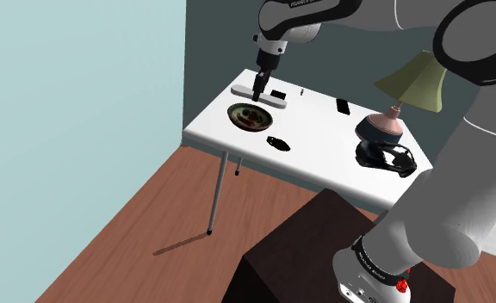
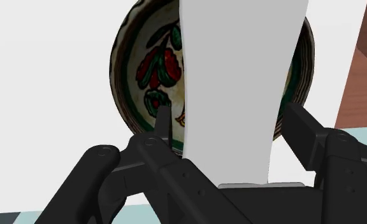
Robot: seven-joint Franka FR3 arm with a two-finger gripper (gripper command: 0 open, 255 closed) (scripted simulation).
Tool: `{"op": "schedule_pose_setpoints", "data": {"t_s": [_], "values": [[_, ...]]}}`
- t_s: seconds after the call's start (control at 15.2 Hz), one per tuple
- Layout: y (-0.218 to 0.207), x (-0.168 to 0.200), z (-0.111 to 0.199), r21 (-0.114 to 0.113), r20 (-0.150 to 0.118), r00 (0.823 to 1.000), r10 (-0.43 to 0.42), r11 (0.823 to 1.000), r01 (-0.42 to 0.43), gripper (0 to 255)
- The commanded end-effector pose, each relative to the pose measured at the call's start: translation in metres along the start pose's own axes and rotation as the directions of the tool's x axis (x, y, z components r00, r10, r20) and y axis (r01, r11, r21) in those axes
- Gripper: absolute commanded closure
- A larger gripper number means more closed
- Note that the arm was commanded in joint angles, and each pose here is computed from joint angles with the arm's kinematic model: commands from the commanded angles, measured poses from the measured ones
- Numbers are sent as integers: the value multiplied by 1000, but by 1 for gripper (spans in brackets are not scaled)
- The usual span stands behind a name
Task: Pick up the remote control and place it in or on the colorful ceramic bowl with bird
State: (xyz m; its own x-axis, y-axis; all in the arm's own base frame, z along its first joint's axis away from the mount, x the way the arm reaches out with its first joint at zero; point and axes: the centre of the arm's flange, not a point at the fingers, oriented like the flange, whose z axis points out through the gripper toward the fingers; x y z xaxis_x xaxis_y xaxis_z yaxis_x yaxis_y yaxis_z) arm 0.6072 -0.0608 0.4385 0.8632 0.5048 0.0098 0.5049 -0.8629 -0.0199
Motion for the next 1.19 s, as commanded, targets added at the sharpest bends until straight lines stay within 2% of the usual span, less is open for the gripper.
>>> {"op": "schedule_pose_setpoints", "data": {"t_s": [0.0, 0.79, 1.12], "values": [[-1, 8, 6, 0, -1, 1000, 1, 1000, -1, 255], [1, 8, 70, 0, -1, 1000, 1, 1000, -1, 255], [1, 8, 71, 0, -1, 1000, 1, 1000, -1, 255]]}}
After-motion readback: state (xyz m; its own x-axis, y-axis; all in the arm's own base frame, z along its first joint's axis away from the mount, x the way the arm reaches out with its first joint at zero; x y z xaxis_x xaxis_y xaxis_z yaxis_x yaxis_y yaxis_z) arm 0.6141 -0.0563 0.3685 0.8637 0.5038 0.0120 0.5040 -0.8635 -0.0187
